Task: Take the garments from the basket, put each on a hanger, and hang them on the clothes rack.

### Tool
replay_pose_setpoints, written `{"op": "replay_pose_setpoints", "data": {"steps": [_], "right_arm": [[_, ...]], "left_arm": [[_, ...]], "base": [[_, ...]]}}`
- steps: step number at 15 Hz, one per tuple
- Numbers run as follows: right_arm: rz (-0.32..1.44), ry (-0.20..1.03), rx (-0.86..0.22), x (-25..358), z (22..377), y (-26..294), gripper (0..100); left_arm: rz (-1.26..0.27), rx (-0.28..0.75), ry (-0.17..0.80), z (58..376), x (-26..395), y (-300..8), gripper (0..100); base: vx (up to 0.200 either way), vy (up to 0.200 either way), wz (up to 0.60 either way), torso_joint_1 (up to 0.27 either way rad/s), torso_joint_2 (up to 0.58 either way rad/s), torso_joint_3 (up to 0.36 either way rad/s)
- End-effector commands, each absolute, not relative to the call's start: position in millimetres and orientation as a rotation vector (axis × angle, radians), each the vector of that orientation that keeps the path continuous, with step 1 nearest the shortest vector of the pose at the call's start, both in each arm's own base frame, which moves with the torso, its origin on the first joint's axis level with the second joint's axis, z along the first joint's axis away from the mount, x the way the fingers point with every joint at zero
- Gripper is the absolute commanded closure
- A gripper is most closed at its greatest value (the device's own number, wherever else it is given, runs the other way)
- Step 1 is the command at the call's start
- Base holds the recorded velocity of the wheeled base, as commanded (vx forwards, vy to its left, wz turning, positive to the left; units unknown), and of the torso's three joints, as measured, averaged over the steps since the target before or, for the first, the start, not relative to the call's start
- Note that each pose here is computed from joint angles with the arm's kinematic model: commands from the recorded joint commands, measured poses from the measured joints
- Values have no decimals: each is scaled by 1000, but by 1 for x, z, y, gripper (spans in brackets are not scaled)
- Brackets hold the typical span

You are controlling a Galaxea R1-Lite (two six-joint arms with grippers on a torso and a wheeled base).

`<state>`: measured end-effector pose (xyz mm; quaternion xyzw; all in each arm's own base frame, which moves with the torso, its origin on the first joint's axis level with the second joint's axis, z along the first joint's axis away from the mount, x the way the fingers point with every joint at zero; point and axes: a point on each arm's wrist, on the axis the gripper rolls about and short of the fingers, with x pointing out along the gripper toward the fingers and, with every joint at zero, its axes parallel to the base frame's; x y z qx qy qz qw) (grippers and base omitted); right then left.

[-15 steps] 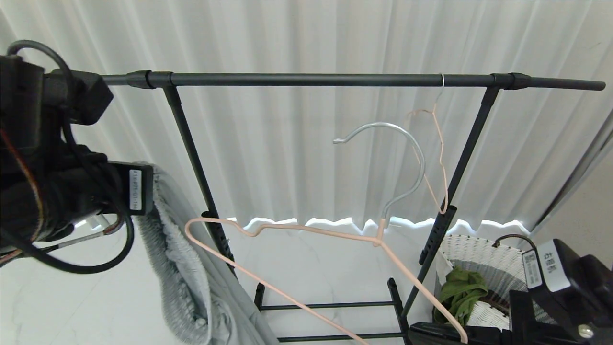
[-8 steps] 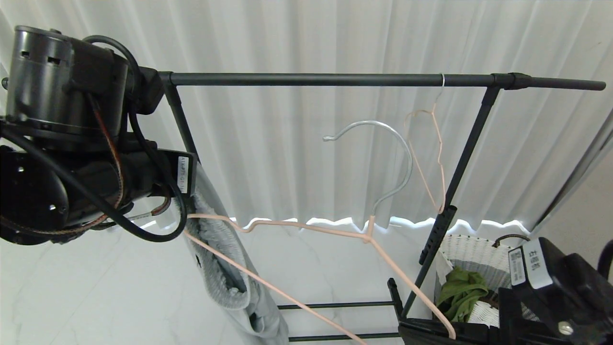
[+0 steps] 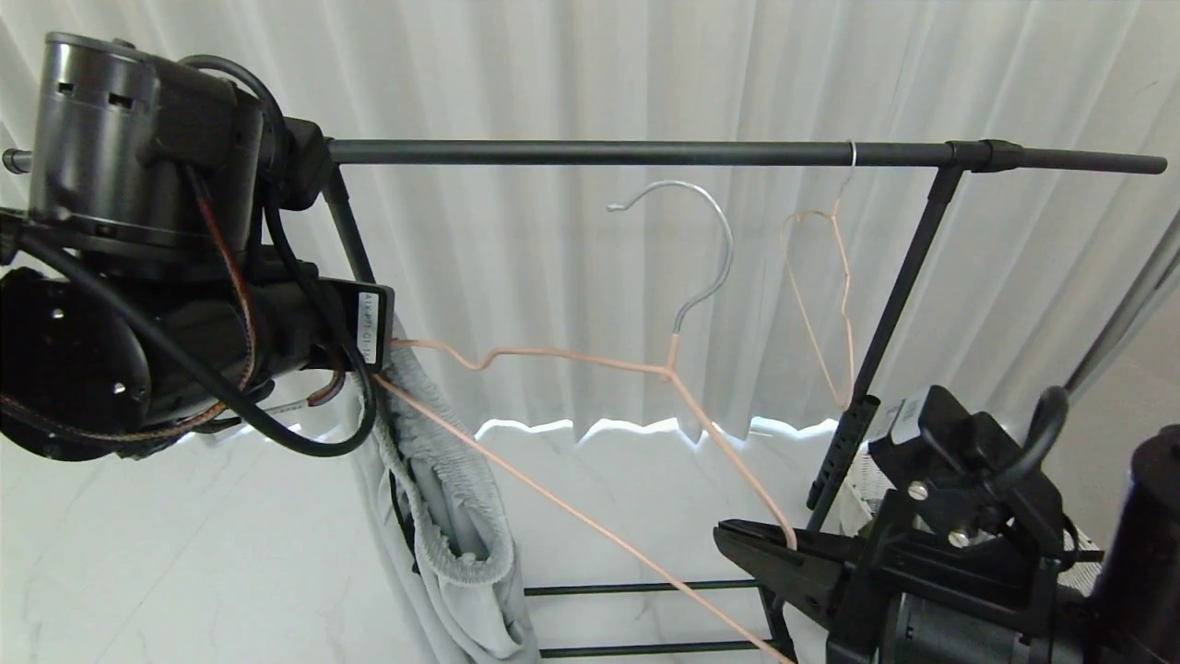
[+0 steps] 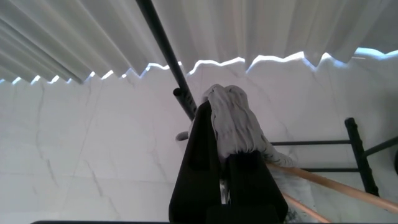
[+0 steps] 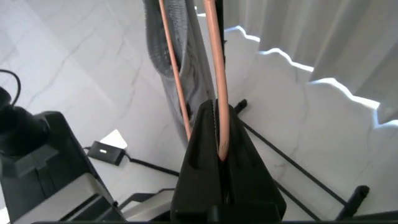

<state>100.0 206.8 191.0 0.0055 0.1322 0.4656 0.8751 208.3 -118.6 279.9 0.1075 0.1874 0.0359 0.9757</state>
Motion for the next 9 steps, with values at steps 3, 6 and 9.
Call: {"op": "replay_pose_setpoints", "data": {"steps": [3, 6, 9], "right_arm": [[959, 281, 28, 111, 185, 228, 100], [905, 259, 40, 118, 178, 243, 100], [866, 262, 30, 120, 175, 243, 100]], "left_arm": [[60, 189, 360, 285, 207, -122, 100], [106, 194, 353, 285, 209, -123, 100], [169, 201, 341, 288, 211, -120, 100]], "base": [[0, 0, 0, 0, 0, 0], [0, 0, 0, 0, 0, 0], [0, 0, 0, 0, 0, 0]]}}
